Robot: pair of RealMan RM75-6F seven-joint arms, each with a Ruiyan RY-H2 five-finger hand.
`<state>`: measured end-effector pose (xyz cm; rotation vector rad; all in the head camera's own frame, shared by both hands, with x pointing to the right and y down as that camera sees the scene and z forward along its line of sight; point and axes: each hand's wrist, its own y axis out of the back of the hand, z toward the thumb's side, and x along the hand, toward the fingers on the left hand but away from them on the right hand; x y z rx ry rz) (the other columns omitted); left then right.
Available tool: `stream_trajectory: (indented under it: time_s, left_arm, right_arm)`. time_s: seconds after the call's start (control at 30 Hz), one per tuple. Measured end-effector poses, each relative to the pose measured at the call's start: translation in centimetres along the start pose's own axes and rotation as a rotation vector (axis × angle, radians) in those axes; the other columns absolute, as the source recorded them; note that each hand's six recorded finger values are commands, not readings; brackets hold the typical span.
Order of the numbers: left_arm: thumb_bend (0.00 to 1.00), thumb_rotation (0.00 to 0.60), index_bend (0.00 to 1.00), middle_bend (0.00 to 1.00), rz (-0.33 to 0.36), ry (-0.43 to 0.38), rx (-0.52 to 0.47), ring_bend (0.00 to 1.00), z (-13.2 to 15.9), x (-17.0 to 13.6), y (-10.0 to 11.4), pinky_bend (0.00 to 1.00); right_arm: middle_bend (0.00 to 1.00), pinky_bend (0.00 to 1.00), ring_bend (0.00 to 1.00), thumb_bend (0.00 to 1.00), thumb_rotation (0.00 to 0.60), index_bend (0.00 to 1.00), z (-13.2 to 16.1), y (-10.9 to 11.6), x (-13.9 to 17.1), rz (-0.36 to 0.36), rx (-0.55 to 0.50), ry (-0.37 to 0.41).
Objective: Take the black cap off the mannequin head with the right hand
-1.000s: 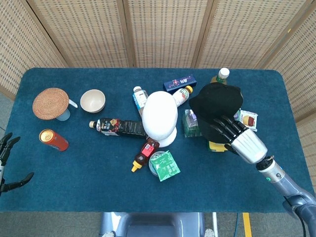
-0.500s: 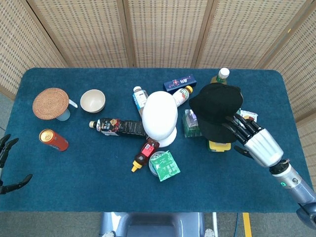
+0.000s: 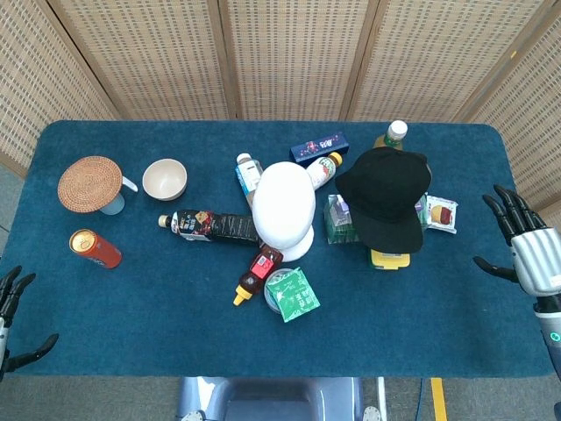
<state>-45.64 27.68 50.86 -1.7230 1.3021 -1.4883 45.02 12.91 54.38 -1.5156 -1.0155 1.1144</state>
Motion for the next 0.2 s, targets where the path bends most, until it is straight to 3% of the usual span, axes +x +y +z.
stream_trajectory:
  time_s: [0.2]
  left_arm:
    - [0.12, 0.600, 0.00, 0.00, 0.011, 0.003, 0.029, 0.00, -0.2, -1.3, -1.6, 0.01]
  right_arm:
    - [0.00, 0.25, 0.06, 0.00, 0.600, 0.00, -0.9, -0.5, 2.9, 0.079, -0.006, -0.111]
